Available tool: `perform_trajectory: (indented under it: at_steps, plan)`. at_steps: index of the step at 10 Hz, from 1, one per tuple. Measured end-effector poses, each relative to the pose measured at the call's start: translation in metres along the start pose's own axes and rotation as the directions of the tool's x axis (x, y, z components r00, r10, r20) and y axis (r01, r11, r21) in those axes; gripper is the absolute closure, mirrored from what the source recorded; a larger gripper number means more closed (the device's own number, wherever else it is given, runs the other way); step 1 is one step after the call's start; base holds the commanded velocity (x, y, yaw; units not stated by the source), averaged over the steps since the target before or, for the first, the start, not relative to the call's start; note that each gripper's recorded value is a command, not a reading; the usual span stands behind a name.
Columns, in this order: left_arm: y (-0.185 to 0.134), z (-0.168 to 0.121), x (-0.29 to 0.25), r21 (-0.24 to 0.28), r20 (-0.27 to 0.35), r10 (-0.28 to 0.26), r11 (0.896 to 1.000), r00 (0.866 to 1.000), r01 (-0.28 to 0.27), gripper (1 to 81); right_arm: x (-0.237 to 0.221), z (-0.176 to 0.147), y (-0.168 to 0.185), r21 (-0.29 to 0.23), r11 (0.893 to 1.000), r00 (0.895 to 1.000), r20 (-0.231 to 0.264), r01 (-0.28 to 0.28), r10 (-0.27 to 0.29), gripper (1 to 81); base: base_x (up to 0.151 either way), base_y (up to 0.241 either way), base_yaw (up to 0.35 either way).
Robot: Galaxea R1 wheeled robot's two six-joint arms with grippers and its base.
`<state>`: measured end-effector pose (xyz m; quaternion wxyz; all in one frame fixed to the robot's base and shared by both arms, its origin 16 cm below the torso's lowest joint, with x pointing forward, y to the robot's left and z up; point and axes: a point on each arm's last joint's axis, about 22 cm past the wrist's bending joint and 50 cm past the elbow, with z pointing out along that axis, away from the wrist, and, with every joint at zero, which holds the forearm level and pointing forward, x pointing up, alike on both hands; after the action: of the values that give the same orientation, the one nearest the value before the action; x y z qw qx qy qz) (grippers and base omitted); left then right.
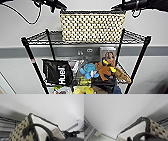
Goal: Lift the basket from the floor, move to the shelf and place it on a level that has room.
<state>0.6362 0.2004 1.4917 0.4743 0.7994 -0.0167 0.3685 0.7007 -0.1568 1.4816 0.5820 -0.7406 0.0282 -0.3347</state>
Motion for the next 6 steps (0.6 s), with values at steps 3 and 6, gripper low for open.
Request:
perform_trajectory:
  at_steps: [3, 6]
  plan:
    - [-0.0133, 0.0033, 0.0083, 0.008, -0.023, -0.027, 1.000, 0.999, 0.027, 81.1, 0.0065, 0.0021, 0.0134, -0.001, 1.000, 1.000, -0.021, -0.001, 0.001, 81.1, 0.000, 0.000, 0.000]
    - [-0.0126, 0.0033, 0.0078, 0.007, -0.022, -0.024, 1.000, 0.999, 0.024, 1.0, 0.0043, 0.0043, 0.0111, 0.001, 1.000, 1.000, -0.016, 0.005, -0.005, 81.1, 0.000, 0.000, 0.000]
